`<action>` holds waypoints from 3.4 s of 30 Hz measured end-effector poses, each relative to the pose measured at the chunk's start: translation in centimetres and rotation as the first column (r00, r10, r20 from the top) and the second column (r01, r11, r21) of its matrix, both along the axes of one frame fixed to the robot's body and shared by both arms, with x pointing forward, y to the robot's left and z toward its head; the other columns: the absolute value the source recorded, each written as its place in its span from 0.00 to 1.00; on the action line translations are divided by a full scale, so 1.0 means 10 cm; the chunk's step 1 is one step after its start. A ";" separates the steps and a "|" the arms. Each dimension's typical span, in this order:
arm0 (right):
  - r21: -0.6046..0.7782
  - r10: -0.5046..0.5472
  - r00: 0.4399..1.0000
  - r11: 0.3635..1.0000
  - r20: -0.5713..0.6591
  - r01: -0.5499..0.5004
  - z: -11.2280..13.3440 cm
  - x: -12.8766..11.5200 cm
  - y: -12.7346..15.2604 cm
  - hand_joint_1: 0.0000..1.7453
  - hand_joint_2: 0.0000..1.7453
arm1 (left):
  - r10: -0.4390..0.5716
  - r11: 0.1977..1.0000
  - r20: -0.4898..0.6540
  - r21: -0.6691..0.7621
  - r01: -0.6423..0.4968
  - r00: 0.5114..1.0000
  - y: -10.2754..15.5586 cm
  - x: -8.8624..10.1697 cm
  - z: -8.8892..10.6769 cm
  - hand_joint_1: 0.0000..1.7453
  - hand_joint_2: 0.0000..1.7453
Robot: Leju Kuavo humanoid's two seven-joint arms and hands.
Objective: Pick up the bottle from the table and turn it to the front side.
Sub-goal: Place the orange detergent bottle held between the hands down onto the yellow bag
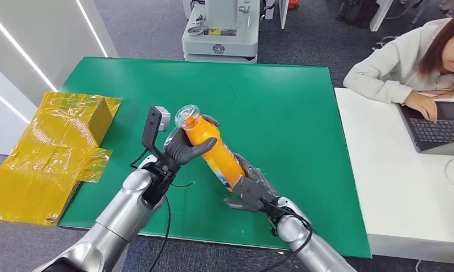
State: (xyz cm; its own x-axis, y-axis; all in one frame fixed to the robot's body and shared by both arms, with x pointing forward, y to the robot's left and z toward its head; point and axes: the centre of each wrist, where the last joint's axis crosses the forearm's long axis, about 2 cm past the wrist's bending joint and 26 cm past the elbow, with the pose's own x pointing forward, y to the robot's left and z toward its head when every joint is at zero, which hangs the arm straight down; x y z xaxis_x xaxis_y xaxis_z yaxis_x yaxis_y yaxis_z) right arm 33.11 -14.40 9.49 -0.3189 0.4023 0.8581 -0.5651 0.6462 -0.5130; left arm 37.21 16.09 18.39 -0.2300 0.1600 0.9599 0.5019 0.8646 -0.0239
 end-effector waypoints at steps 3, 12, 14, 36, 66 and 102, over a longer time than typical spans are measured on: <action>-0.002 0.003 1.000 1.000 -0.001 -0.003 -0.02 -0.02 -0.03 0.00 1.00 | 0.123 0.902 0.324 0.359 -0.242 0.938 0.08 0.10 0.14 1.00 1.00; 0.009 0.012 1.000 1.000 0.014 -0.012 -0.05 -0.03 -0.10 0.00 1.00 | -0.047 0.416 0.785 0.578 -0.702 0.618 0.28 0.19 0.30 1.00 1.00; 0.016 0.018 1.000 1.000 0.022 -0.018 -0.05 -0.03 -0.11 0.00 1.00 | -0.184 0.250 0.850 0.526 -0.813 0.493 0.35 0.21 0.33 1.00 1.00; 0.087 -0.165 0.986 0.983 0.036 0.161 -0.37 -0.48 -0.72 0.00 1.00 | -0.422 -0.402 0.654 0.486 -0.776 0.628 1.37 0.46 0.20 1.00 1.00; 0.081 -0.158 0.985 0.985 0.073 0.152 -0.08 -0.37 -0.80 0.00 1.00 | -0.090 -0.144 0.029 0.989 -0.042 0.996 2.38 0.32 0.11 1.00 1.00; 0.051 -0.086 0.995 0.995 0.042 0.084 -0.01 -0.18 -0.64 0.00 1.00 | -0.025 -0.070 0.066 0.995 -0.068 0.998 2.26 0.23 -0.58 0.00 1.00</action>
State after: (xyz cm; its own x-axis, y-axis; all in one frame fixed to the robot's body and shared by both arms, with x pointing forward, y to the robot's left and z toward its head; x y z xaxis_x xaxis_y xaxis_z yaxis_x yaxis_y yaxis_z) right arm 31.30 -20.85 9.39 -0.3235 0.3875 0.8632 -0.4844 0.7158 -0.5029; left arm 39.49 38.71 12.55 -0.2594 -0.9628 0.0751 0.4427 -0.0495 0.8953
